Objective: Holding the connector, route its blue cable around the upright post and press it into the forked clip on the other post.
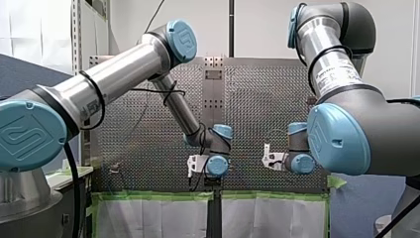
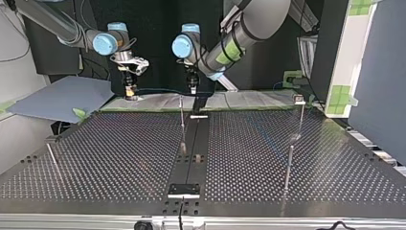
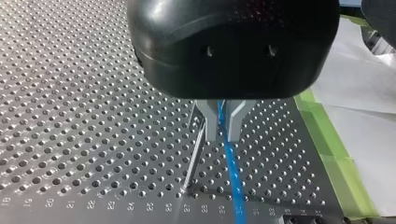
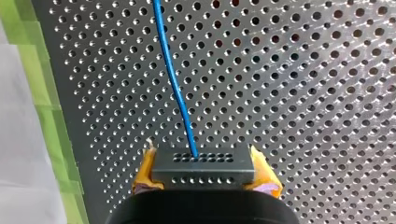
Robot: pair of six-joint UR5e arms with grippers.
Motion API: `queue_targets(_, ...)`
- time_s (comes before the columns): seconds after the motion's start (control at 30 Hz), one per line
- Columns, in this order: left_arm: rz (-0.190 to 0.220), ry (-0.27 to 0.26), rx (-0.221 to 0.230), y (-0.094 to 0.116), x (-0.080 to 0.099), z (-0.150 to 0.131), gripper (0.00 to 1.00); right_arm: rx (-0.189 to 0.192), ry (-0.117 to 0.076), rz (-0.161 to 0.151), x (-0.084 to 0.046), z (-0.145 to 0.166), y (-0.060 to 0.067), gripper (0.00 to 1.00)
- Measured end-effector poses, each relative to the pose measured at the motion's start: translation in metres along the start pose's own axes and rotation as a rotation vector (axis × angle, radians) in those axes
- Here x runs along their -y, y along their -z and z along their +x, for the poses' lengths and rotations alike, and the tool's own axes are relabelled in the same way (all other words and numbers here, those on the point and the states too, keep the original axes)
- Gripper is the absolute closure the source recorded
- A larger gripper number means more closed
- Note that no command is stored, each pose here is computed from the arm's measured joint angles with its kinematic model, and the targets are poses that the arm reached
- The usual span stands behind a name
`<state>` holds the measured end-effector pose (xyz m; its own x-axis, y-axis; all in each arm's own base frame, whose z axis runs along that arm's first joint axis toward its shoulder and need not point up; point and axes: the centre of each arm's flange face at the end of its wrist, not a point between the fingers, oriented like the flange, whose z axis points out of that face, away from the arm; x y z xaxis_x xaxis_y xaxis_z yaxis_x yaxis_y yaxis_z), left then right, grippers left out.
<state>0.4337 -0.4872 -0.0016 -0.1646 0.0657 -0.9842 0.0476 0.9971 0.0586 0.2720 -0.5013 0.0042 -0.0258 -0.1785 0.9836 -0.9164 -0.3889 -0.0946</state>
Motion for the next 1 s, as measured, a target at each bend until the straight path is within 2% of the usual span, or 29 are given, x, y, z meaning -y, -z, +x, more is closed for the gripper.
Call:
queue_targets(0.2,0.001,-0.015,-0.004,0.003,-0.002,0.000,0.86,0.007,0.004,-0.004,0.000,-0.001,0.001,1.00)
queue_targets(0.6,0.019,-0.020,-0.011,-0.006,-0.008,0.000,0.86,-0.009,0.001,0.000,0.000,0.002,-0.002,1.00)
queue_targets(1.0,0.047,-0.042,-0.046,-0.006,-0.011,0.002,0.86,-0.015,0.002,0.002,0.000,0.003,-0.003,1.00)
